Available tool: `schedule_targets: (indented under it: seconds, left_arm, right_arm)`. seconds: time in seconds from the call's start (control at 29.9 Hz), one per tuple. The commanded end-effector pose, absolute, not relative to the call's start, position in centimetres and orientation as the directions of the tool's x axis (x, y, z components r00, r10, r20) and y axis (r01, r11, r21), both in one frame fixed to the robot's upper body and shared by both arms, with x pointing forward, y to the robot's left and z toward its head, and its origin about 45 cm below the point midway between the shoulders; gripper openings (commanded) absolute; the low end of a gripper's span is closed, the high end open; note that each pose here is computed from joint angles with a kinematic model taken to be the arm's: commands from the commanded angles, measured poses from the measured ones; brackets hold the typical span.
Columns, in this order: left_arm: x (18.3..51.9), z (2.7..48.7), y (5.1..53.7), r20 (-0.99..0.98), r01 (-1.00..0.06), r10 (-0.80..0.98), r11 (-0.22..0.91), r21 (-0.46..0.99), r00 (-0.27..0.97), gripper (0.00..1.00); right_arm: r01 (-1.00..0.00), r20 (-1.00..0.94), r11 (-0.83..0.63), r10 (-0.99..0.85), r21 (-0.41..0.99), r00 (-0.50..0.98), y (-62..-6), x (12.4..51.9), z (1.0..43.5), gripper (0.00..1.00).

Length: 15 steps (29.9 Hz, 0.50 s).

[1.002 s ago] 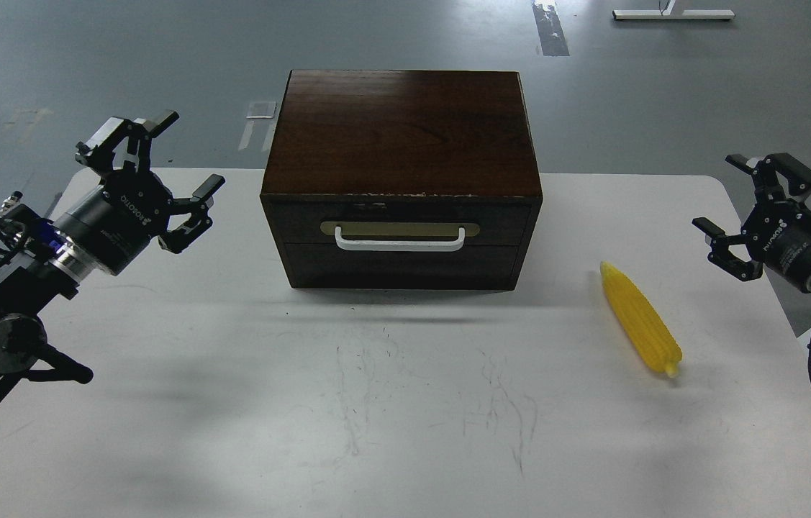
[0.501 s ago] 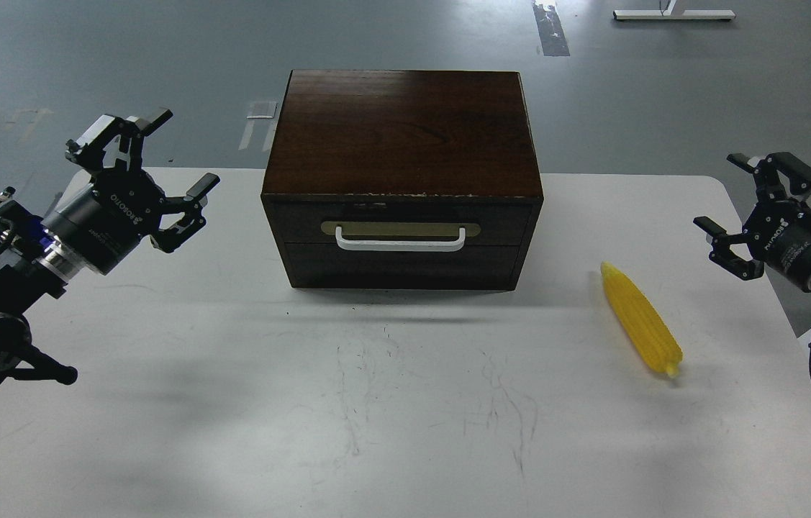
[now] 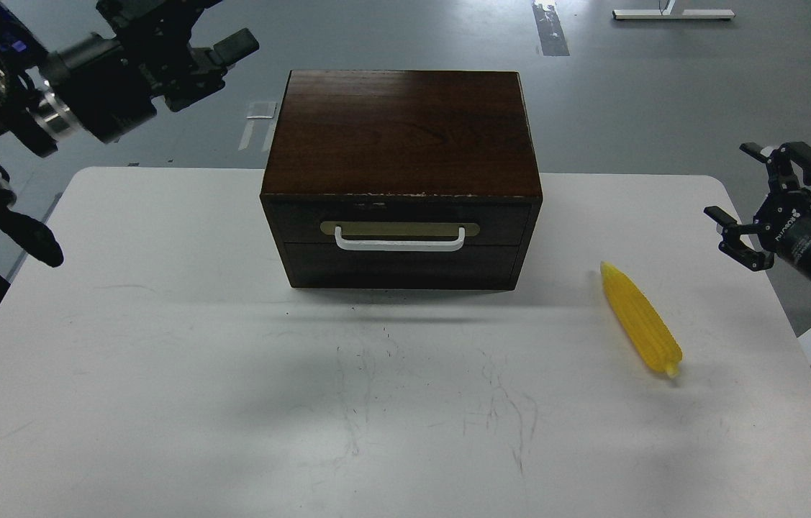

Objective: Put corn in drawer with both arms
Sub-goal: 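Move the left gripper over the box toward the white drawer handle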

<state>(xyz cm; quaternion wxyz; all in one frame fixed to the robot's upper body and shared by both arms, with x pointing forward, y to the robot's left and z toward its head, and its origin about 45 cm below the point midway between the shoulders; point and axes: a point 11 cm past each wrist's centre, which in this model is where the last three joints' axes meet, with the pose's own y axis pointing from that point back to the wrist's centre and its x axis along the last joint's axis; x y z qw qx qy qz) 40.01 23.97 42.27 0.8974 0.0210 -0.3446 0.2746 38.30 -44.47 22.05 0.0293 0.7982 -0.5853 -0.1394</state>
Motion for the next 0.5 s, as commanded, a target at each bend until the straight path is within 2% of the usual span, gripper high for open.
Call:
schedule_targets:
  seconds: [0.0,0.17,0.33,0.47]
  left_arm:
    - [39.4,44.3,18.9,0.788,-0.399,0.301,0.914,-0.077,0.537,0.98]
    - [37.5,44.0,11.1,0.921,-0.217,-0.063,0.964,0.157,0.385,0.98]
    - [36.5,40.4,6.5,0.892,-0.169,-0.418,0.879,0.445,0.174,0.98]
    - [36.2,38.3,5.6,0.831,-0.161,-0.545,0.815,0.557,0.115,0.98]
  right_arm:
    - [-0.926,-0.190,-0.314,-0.942,0.210,0.277,-44.4,38.3,22.0,1.00]
    - [-0.926,-0.189,-0.315,-0.942,0.209,0.278,-44.4,38.4,22.1,1.00]
    - [-0.926,-0.188,-0.314,-0.942,0.209,0.277,-44.4,38.3,22.1,1.00]
    - [-0.926,-0.188,-0.314,-0.942,0.208,0.277,-44.4,38.4,22.1,1.00]
